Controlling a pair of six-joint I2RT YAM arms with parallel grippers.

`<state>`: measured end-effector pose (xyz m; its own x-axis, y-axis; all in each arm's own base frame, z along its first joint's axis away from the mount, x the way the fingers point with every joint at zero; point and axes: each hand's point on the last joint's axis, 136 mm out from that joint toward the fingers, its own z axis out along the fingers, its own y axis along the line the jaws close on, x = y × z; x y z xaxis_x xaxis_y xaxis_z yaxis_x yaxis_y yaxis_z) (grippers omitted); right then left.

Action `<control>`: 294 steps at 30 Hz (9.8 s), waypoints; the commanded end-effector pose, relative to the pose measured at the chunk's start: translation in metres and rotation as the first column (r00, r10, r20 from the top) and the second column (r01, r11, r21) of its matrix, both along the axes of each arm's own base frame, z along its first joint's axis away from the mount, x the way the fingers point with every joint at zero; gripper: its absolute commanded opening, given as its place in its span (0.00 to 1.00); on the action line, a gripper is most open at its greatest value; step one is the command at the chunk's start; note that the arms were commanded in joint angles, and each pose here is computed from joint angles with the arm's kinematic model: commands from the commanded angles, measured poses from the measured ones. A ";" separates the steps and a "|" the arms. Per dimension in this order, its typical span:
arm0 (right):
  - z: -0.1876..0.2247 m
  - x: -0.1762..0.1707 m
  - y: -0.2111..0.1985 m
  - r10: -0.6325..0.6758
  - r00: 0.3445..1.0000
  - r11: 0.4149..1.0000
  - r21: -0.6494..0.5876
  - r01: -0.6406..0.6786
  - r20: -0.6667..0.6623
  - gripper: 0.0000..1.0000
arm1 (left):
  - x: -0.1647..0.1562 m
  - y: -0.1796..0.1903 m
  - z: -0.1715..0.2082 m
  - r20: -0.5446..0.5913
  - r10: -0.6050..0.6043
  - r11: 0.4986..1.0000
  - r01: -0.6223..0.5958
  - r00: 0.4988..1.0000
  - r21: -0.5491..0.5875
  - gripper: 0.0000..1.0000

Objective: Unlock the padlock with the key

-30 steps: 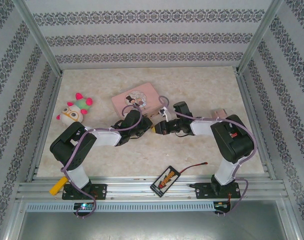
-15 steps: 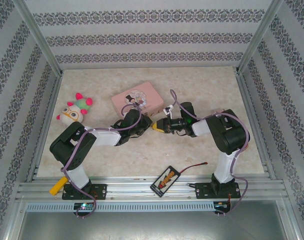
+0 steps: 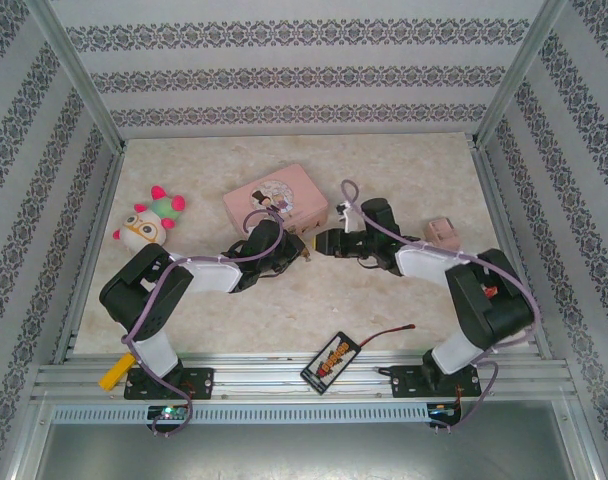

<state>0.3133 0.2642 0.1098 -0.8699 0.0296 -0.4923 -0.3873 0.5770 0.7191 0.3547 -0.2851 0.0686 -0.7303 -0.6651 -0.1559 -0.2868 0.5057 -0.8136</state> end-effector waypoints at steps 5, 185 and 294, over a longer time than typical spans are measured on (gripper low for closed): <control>-0.025 -0.023 -0.013 0.128 0.978 0.873 -0.487 -0.034 0.162 0.30 | -0.018 -0.009 -0.004 -0.061 -0.058 0.998 0.057 0.996 -0.020 0.00; -0.063 0.057 0.032 -0.002 0.998 0.970 -0.242 -0.012 -0.059 0.00 | -0.019 0.131 0.078 0.137 0.083 0.918 -0.129 0.987 0.376 0.99; -0.020 0.137 -0.014 -0.562 0.778 0.781 0.130 0.611 -0.280 0.00 | 0.009 0.133 -0.015 -0.089 0.069 0.792 0.000 0.994 0.611 0.99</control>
<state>0.4452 0.2526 0.0775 -0.7484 0.6355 -0.1896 0.1891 0.4785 0.8575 0.3857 -0.1735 0.0841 -0.6948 -0.5037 -0.5134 -0.3203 0.8558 -0.4062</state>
